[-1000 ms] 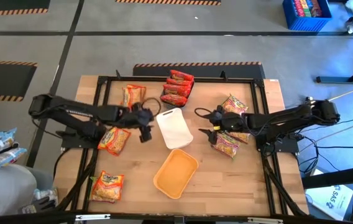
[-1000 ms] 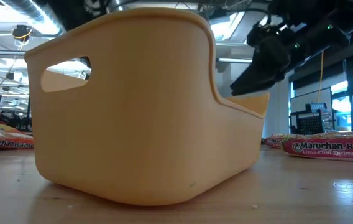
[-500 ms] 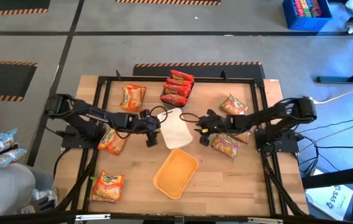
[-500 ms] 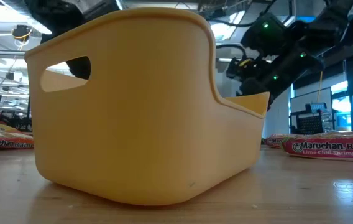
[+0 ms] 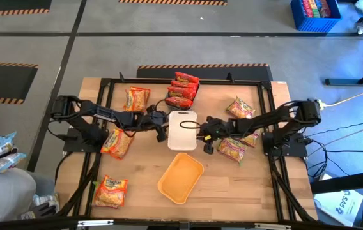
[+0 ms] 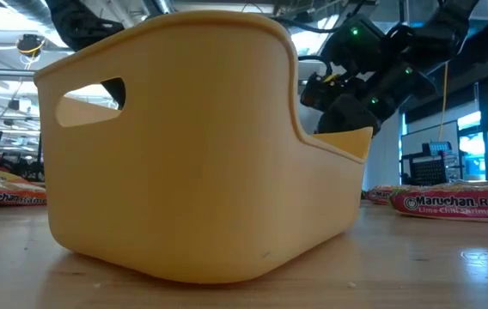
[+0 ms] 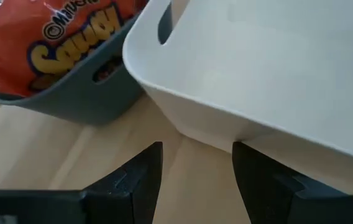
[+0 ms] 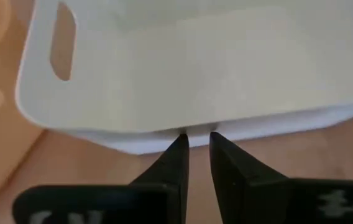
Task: Sort Maruchan noodles
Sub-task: Adjust the bins on the table, then put the green noodle pack into the white bin
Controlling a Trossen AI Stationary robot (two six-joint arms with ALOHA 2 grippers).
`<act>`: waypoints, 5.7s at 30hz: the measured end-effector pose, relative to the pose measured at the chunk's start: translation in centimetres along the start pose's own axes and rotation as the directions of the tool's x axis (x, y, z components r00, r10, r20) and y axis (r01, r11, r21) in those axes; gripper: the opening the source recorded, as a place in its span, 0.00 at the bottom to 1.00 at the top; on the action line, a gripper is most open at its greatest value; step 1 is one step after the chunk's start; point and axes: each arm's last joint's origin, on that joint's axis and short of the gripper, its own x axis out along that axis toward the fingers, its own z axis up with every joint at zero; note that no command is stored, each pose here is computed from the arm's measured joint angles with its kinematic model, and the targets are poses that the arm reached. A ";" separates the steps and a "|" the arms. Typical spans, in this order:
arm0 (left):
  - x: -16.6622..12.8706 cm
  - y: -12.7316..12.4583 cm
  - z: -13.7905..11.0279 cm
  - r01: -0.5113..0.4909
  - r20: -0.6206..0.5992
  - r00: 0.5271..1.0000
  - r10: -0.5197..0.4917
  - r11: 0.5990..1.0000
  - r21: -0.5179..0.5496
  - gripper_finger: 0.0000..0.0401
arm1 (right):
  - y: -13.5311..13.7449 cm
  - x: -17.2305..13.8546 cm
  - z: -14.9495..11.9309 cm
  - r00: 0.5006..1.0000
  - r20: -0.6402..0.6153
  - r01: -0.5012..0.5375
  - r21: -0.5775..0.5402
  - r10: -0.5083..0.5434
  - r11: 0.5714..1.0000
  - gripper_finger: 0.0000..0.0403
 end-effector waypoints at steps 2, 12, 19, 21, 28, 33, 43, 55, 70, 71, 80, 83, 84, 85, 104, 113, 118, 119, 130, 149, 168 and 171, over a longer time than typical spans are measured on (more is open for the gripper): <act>-0.5 0.1 -0.1 0.006 -0.028 1.000 -0.006 1.000 0.010 0.47 | -0.2 -0.6 -0.1 0.997 -0.062 0.041 0.004 -0.041 0.999 0.12; -5.5 -3.7 -1.0 0.383 -0.139 0.918 -0.371 0.921 0.072 0.47 | 5.8 -4.5 -1.5 0.939 -0.287 -0.134 0.199 0.188 0.971 0.12; -6.2 -8.2 -2.5 0.500 -0.165 0.861 -0.480 0.859 0.109 0.47 | 12.6 -3.7 -3.5 0.937 -0.213 -0.219 0.263 0.278 0.940 0.12; -6.1 -9.5 -2.8 0.528 -0.144 0.847 -0.512 0.841 0.114 0.47 | 13.3 -3.2 -3.8 0.956 -0.167 -0.189 0.281 0.242 0.941 0.12; -5.3 -12.0 -3.8 0.576 -0.118 0.816 -0.566 0.813 0.081 0.47 | 13.0 -1.9 -4.0 0.995 -0.074 -0.042 0.331 0.070 0.943 0.12; -4.8 -12.9 -3.5 0.602 -0.045 0.799 -0.600 0.796 0.071 0.47 | 11.9 -1.5 -3.4 0.999 -0.018 0.040 0.368 -0.036 0.929 0.12; -4.4 -12.6 -3.8 0.583 -0.076 0.812 -0.579 0.811 0.049 0.47 | 10.6 -3.7 -3.5 0.971 -0.225 0.012 0.387 0.082 0.922 0.12; -4.4 -12.6 -3.5 0.592 -0.051 0.806 -0.590 0.805 0.039 0.47 | 14.3 -3.0 -4.7 0.964 -0.163 -0.129 0.403 0.210 0.906 0.12; -4.3 -12.5 -3.6 0.626 -0.080 0.778 -0.623 0.779 0.030 0.47 | 10.8 -2.5 -3.4 0.977 -0.189 -0.024 0.350 0.095 0.937 0.12; -4.5 -12.4 -3.6 0.622 -0.096 0.781 -0.617 0.782 0.030 0.47 | 11.0 -2.9 -3.5 0.965 -0.220 -0.055 0.357 0.141 0.933 0.12; -4.6 -12.6 -3.0 0.636 -0.026 0.771 -0.636 0.771 0.034 0.47 | 15.1 -3.3 -4.6 0.931 -0.168 -0.252 0.351 0.325 0.902 0.12; -4.7 -12.8 -3.0 0.645 -0.014 0.764 -0.645 0.763 0.039 0.47 | 14.8 -2.9 -4.4 0.968 -0.105 -0.181 0.333 0.227 0.926 0.12; -4.8 -12.9 -2.9 0.648 -0.011 0.761 -0.648 0.760 0.041 0.47 | 14.5 -2.8 -4.3 0.976 -0.095 -0.157 0.321 0.197 0.934 0.12; -4.8 -13.0 -3.0 0.649 -0.015 0.760 -0.649 0.759 0.044 0.47 | 14.2 -2.7 -4.1 0.982 -0.082 -0.136 0.317 0.170 0.939 0.12; -5.2 -12.9 -2.8 0.622 0.000 0.779 -0.627 0.772 0.127 0.47 | 10.5 -3.3 -1.4 0.999 -0.008 0.037 0.196 -0.036 0.980 0.12; -8.0 -10.0 0.5 0.504 0.167 0.819 -0.549 0.827 0.248 0.47 | 9.6 -11.0 0.6 0.965 -0.250 -0.030 0.196 0.079 0.980 0.12; -8.3 -9.0 1.8 0.460 0.268 0.813 -0.517 0.852 0.249 0.47 | 8.4 -13.2 -0.6 0.918 -0.395 0.093 0.293 0.032 0.952 0.24; -8.2 -9.0 1.8 0.456 0.270 0.815 -0.513 0.855 0.247 0.47 | 8.2 -13.4 -0.9 0.905 -0.425 0.139 0.302 0.002 0.943 0.29; -7.0 -9.6 1.3 0.467 0.249 0.816 -0.521 0.850 0.245 0.47 | 5.8 -12.0 -4.7 0.805 -0.561 0.404 0.280 -0.193 0.871 0.95; -7.1 -9.7 1.3 0.494 0.249 0.798 -0.549 0.832 0.252 0.47 | 3.7 -9.3 -6.1 0.855 -0.515 0.312 0.414 -0.062 0.855 0.85; -7.4 -9.8 2.2 0.489 0.343 0.773 -0.534 0.845 0.214 0.47 | 5.0 -9.3 -4.3 0.935 -0.332 0.050 0.467 0.123 0.883 0.85; -7.3 -9.6 2.3 0.486 0.346 0.775 -0.529 0.849 0.209 0.47 | 5.7 -10.2 -5.2 0.910 -0.394 0.085 0.484 0.130 0.871 0.85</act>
